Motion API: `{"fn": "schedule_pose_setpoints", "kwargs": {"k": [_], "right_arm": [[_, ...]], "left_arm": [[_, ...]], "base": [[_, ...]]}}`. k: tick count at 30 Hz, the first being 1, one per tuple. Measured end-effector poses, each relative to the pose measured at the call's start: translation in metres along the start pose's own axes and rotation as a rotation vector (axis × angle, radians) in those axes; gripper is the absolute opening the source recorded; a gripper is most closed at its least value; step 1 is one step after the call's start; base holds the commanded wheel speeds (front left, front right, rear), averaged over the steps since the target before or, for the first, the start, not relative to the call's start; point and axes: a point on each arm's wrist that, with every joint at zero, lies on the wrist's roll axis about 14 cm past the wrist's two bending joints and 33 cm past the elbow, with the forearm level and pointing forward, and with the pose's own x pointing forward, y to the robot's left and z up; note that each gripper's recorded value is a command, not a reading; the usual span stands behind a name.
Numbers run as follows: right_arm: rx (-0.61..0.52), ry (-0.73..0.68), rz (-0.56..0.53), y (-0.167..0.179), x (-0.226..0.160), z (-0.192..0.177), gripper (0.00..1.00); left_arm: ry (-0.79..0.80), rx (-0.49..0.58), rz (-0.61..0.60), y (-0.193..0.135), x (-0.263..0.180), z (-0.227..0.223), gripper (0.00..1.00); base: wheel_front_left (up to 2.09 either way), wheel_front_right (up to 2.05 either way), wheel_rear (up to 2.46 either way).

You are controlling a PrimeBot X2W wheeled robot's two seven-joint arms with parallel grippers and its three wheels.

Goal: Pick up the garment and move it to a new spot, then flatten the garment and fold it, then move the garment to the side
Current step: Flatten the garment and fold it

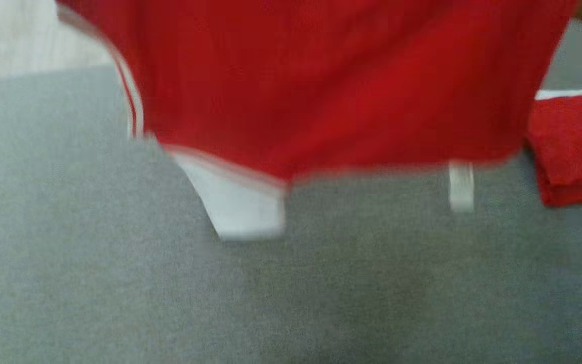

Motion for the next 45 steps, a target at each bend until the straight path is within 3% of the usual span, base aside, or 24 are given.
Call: {"fn": "schedule_pose_setpoints", "kwargs": {"k": [6,11,15,17,18,22,27,33,37,42,45], "right_arm": [[-0.028,-0.050,-0.047,-0.022,0.040,-0.015,0.00],[-0.045,-0.025,-0.036,-0.022,0.057,-0.043,0.00],[-0.017,0.037,-0.023,-0.017,0.059,-0.086,0.00],[-0.002,0.101,-0.006,-0.008,0.052,-0.119,0.00],[-0.002,0.101,-0.006,-0.008,0.052,-0.119,0.00],[0.039,0.232,0.032,0.017,0.019,-0.177,0.00],[0.098,0.306,-0.011,0.020,-0.032,-0.202,0.00],[0.143,0.394,-0.101,0.016,-0.115,-0.223,0.00],[0.159,0.467,-0.114,0.033,-0.171,-0.238,0.00],[0.205,0.538,-0.114,0.062,-0.232,-0.251,0.00],[0.212,0.559,-0.135,0.065,-0.255,-0.254,0.00]], "left_arm": [[-0.031,0.063,0.134,0.021,0.033,-0.022,0.00],[-0.132,0.078,0.082,-0.002,0.039,-0.015,0.00],[-0.080,0.008,0.023,-0.031,0.021,-0.059,0.00],[-0.016,-0.107,-0.057,-0.062,0.000,-0.089,0.00],[-0.016,-0.107,-0.057,-0.062,0.000,-0.089,0.00],[0.105,-0.237,-0.128,-0.109,-0.055,-0.128,0.00],[0.227,-0.353,-0.138,-0.142,-0.127,-0.144,0.00],[0.362,-0.499,-0.187,-0.199,-0.220,-0.129,0.00],[0.450,-0.573,-0.179,-0.226,-0.272,-0.117,0.00],[0.536,-0.614,-0.202,-0.253,-0.318,-0.105,0.00],[0.540,-0.669,-0.191,-0.259,-0.322,-0.097,0.00]], "base": [[0.00,0.00,0.00],[0.00,0.00,0.00],[0.00,0.00,0.00],[0.00,0.00,0.00],[0.00,0.00,0.00],[0.00,0.00,0.00],[0.00,0.00,0.00],[0.00,0.00,0.00],[0.00,0.00,0.00],[0.00,0.00,0.00],[0.00,0.00,0.00]]}}
